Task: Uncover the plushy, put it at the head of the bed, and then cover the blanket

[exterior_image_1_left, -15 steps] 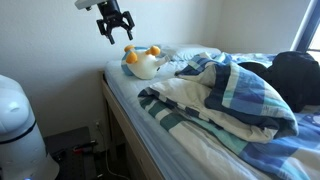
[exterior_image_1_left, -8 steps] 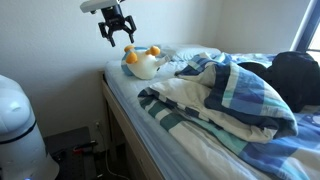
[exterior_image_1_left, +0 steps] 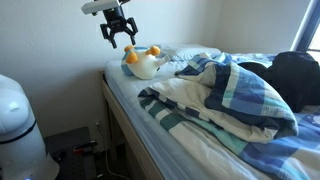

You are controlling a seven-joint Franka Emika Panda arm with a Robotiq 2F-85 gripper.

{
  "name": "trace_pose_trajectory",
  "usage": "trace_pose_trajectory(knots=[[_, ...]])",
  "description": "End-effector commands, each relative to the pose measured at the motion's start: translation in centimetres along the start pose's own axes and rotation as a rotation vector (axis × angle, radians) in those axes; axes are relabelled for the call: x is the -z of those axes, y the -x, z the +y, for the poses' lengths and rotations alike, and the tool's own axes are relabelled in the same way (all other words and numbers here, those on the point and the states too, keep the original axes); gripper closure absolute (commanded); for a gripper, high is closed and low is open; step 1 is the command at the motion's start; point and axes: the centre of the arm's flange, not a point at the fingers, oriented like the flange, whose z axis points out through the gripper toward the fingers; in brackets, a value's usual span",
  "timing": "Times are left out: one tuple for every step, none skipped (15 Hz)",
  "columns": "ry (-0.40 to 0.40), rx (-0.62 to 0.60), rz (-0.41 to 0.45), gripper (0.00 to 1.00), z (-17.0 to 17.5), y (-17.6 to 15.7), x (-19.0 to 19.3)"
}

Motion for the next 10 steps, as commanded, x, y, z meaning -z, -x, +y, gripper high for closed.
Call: trace_pose_trajectory(knots=[[-0.044,-0.028,0.001,0.0,0.3,-1.7,-1.0],[-0.061,-0.023,0.006,0.0,0.0,-2.3,-1.4],[-0.079,-0.013,0.012,0.0,-1.3,-2.7,-2.0],[-0.092,-0.005,0.013,0.0,-1.9,-3.2,-2.4],[-0.106,0.01,0.016,0.0,-2.6,-4.1,-2.8],[-0.119,0.021,0.021,0.0,-3.1,-4.6,-3.1],[-0.128,0.033,0.022,0.0,-3.5,-5.3,-3.4],[-0.138,0.042,0.026,0.0,-4.2,-6.1,-3.7],[-0.133,0.047,0.024,0.0,-4.7,-6.7,-4.1],[-0.125,0.051,0.024,0.0,-5.0,-7.1,-4.4]])
